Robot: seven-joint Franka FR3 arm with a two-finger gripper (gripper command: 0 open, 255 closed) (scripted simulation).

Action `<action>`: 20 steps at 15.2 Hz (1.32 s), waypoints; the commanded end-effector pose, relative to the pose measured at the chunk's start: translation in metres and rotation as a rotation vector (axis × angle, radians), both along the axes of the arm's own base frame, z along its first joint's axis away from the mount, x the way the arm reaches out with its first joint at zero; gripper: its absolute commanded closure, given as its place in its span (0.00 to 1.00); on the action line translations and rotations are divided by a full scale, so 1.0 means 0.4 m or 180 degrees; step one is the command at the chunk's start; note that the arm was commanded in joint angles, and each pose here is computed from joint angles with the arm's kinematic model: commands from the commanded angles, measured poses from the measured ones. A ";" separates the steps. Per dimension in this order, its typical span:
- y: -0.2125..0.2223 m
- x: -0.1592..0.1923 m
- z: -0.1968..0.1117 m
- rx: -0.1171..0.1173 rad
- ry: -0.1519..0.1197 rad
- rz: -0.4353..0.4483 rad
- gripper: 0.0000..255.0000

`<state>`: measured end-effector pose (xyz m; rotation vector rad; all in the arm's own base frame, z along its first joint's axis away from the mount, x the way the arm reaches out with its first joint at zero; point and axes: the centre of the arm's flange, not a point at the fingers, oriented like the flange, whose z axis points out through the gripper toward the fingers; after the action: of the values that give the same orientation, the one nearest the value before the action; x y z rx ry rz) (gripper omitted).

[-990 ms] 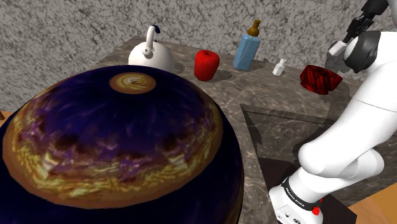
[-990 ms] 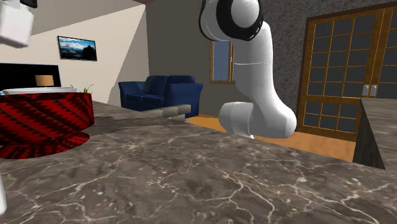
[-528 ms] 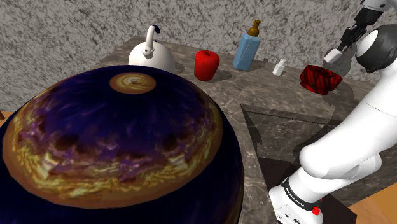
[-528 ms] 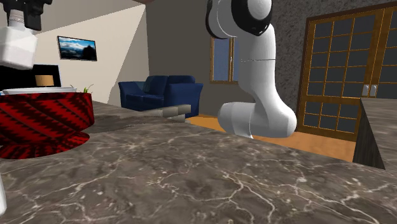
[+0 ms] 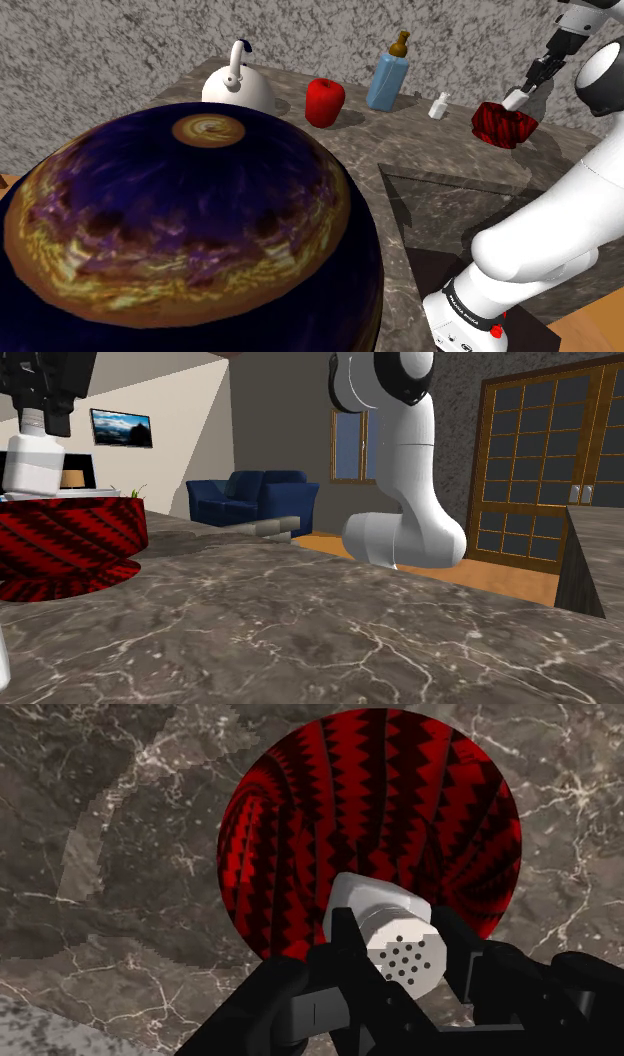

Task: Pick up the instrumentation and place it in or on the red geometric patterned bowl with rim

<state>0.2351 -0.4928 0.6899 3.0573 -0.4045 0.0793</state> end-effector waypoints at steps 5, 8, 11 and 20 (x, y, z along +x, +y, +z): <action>0.001 0.000 -0.007 -0.0002 -0.0001 0.0001 1.00; 0.001 0.000 -0.007 -0.0002 0.0000 0.0001 0.00; 0.001 0.000 -0.007 -0.0002 0.0000 0.0001 0.00; 0.009 -0.005 0.118 -0.0002 0.0000 0.0001 0.00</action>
<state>0.2333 -0.4895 0.7356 3.0564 -0.4044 0.0803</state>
